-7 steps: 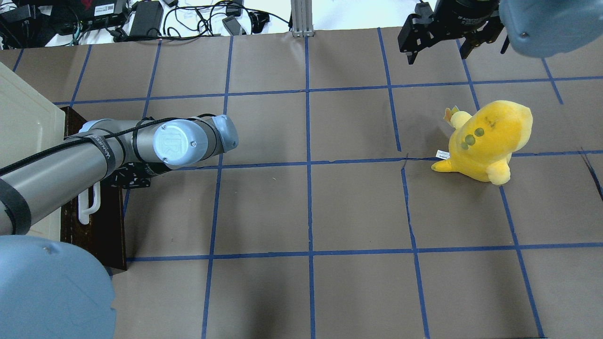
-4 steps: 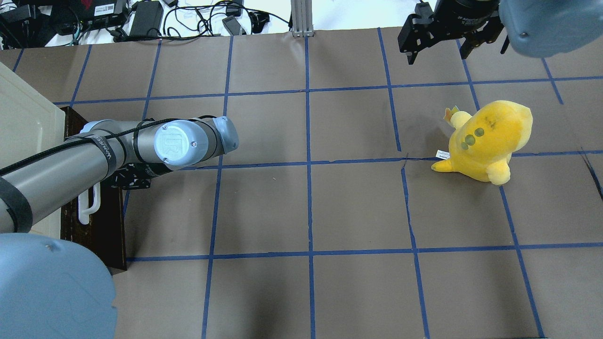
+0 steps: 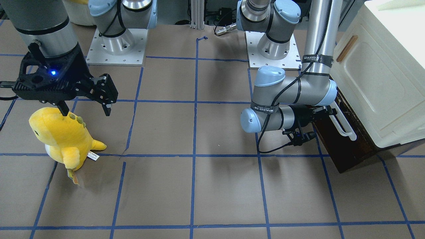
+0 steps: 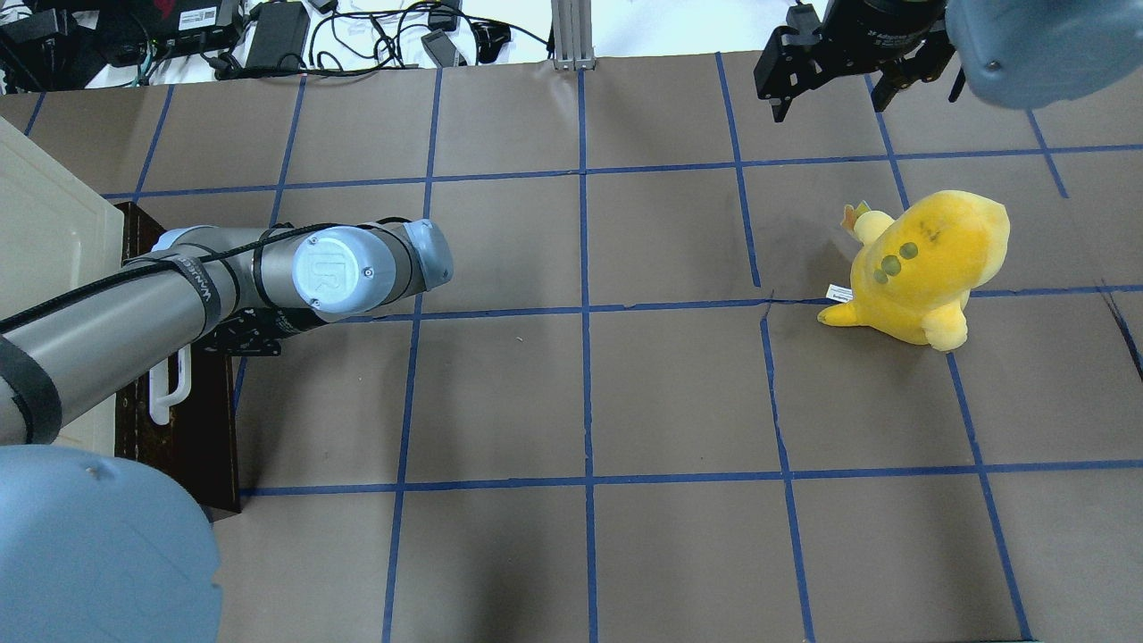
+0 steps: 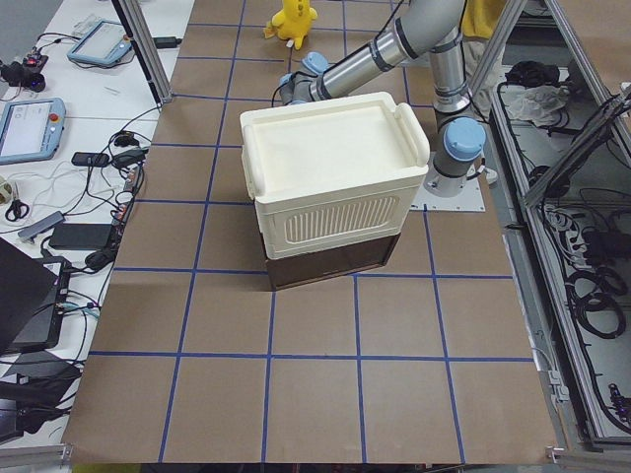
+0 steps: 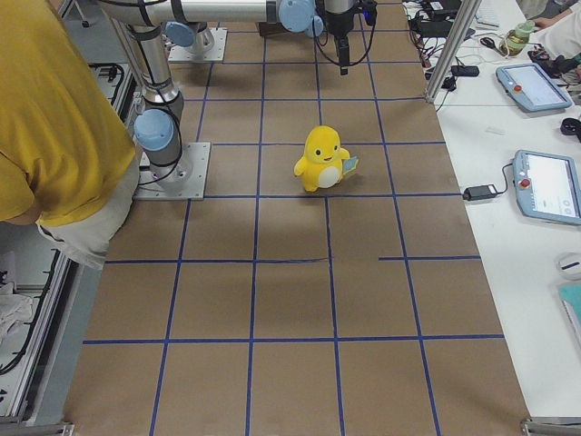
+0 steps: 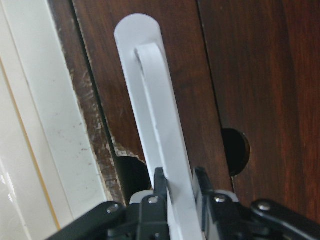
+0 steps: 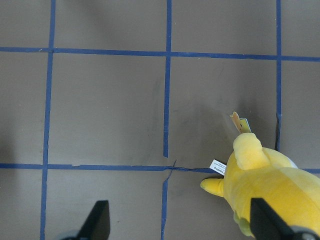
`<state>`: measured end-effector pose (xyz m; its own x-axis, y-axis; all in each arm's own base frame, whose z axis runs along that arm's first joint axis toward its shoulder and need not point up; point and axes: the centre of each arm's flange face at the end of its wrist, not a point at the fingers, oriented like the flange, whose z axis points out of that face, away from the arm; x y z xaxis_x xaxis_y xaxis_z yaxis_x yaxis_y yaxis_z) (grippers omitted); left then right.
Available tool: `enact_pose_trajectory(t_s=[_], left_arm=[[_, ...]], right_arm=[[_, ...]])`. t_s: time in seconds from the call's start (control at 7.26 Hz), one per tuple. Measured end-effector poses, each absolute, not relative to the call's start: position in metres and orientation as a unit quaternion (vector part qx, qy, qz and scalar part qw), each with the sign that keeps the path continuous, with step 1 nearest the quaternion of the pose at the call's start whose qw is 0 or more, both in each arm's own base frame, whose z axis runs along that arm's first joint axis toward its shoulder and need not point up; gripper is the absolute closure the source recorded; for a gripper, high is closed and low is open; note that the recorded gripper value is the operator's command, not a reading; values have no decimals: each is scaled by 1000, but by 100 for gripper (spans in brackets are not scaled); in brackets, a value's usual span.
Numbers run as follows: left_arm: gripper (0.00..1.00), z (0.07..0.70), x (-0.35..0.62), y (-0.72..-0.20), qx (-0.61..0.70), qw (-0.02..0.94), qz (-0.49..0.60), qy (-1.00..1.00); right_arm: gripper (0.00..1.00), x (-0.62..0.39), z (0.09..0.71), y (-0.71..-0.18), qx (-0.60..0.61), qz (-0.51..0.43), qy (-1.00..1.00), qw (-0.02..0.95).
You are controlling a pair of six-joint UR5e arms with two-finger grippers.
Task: Pull drawer sideways
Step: 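Close the left gripper on the white bar handle, then pull the handle with the left gripper, sliding the drawer out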
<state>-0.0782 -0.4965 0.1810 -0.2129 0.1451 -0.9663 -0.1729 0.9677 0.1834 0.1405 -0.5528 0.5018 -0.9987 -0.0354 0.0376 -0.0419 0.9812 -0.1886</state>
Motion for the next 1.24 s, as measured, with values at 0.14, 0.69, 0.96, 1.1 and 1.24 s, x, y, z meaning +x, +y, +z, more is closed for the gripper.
enact_pose_trajectory(t_s=[0.14, 0.69, 0.96, 1.1, 1.24], left_arm=[[76, 182, -79, -497, -10, 627, 125, 769], [76, 185, -83, -497, -9, 628, 119, 769], [77, 183, -85, -496, -7, 628, 119, 769], [77, 183, -86, -496, -6, 628, 119, 769], [77, 183, -86, -496, -5, 628, 119, 769]], right_arm=[[0, 141, 502, -553, 19, 95, -995, 17], [0, 141, 502, -553, 19, 95, -995, 17], [0, 141, 502, -553, 19, 95, -995, 17], [0, 141, 502, -553, 19, 95, -995, 17], [0, 141, 502, -553, 19, 95, -995, 17]])
